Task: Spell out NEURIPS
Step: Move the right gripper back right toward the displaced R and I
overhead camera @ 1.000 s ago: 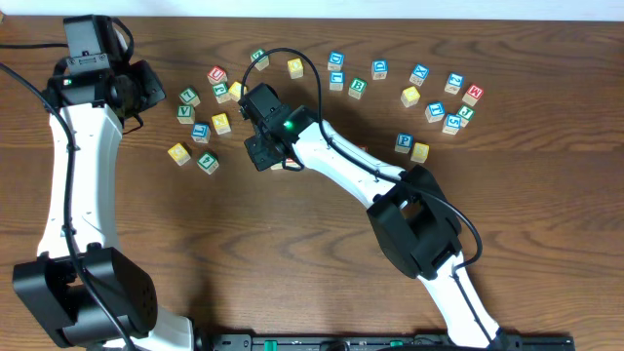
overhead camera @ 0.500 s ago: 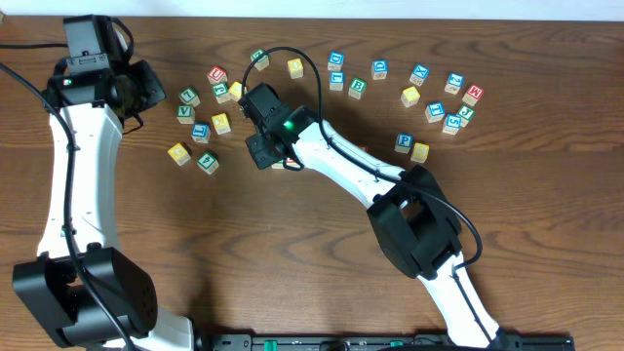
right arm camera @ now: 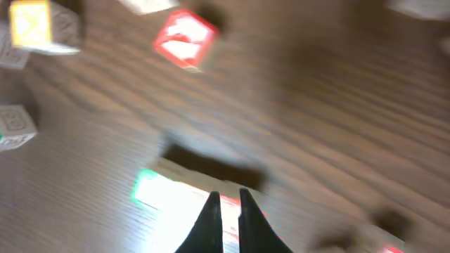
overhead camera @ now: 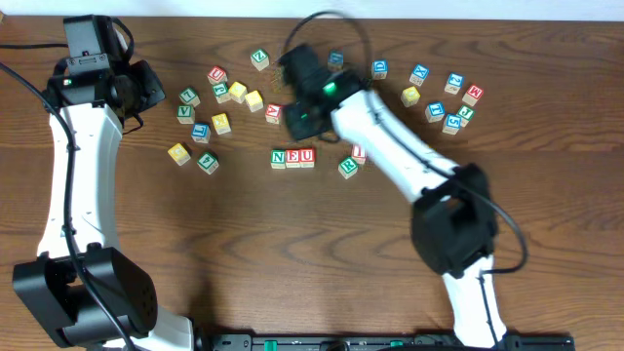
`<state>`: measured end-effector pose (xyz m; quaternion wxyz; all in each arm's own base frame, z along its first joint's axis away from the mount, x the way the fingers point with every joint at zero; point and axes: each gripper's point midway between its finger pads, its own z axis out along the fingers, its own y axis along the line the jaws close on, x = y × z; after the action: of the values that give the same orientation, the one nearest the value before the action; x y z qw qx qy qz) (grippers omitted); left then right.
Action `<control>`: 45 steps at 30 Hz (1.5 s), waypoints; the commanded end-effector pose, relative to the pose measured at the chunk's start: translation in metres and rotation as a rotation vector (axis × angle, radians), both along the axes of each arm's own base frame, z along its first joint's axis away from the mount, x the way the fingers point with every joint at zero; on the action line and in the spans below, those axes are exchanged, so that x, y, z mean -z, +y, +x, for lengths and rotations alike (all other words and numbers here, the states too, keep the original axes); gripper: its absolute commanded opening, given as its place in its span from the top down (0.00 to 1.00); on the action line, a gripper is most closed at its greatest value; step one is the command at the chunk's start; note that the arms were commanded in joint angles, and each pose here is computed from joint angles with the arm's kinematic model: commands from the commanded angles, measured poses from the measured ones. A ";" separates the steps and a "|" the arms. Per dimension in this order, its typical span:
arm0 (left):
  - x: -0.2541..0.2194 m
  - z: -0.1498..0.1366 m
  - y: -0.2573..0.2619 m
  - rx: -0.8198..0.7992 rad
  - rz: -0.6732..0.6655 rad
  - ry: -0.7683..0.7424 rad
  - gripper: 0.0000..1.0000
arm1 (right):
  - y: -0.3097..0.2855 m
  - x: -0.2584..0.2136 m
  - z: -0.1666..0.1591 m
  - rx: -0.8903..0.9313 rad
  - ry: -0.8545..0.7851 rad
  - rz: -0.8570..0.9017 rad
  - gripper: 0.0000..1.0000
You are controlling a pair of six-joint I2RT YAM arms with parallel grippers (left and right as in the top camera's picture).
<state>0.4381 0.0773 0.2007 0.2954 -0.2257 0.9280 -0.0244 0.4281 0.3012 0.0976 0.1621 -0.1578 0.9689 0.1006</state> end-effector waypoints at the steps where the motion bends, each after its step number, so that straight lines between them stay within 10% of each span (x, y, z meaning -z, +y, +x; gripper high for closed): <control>1: 0.004 0.000 0.000 0.008 0.008 0.014 0.92 | -0.032 -0.005 -0.005 0.063 0.089 -0.004 0.96; 19: 0.012 -0.005 -0.001 -0.005 -0.006 0.039 0.92 | -0.102 0.041 -0.060 0.108 0.353 -0.216 0.99; 45: 0.017 -0.003 -0.053 0.097 -0.016 0.059 0.92 | -0.116 0.006 -0.036 0.137 0.277 -0.073 0.99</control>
<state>0.4357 0.0289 0.1916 0.2737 -0.1788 0.9442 -0.0391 0.3901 0.1895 0.0793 0.0239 -0.0790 0.9955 0.0460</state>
